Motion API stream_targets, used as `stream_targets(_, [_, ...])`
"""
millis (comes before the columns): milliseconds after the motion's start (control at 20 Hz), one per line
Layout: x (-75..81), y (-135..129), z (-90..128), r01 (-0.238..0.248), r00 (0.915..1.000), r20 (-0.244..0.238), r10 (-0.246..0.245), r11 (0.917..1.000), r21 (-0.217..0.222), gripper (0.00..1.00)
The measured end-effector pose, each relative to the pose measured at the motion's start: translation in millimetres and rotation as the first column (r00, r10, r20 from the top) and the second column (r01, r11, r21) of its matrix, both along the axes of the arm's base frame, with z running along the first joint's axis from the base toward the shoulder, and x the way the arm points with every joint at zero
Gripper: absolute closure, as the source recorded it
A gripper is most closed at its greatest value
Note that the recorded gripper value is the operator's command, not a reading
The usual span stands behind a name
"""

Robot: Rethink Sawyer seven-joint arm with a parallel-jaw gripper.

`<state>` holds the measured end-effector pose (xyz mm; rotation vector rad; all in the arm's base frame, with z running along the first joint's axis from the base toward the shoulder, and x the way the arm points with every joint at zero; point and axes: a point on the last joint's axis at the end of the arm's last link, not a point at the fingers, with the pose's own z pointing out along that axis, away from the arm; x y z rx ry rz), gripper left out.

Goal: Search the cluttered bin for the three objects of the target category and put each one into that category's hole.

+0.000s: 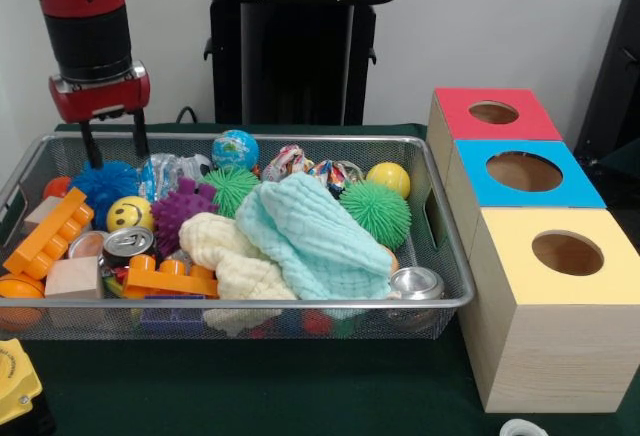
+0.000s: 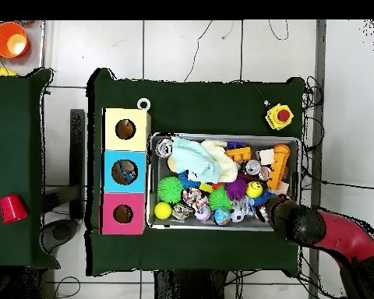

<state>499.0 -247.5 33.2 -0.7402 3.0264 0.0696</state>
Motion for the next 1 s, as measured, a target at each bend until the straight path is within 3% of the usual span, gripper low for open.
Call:
stream_targets(300, [-29.6,13,7,-0.001,0.9993,-0.038,0.002,0.9997,0.026,0.00])
stream_targets(600, [-53.5,48,0,-0.054,0.9949,-0.081,0.060,0.9957,0.076,0.00])
stream_targets(1000, [-54.0,77,-5,-0.119,0.9899,-0.064,0.126,0.9866,0.112,0.00])
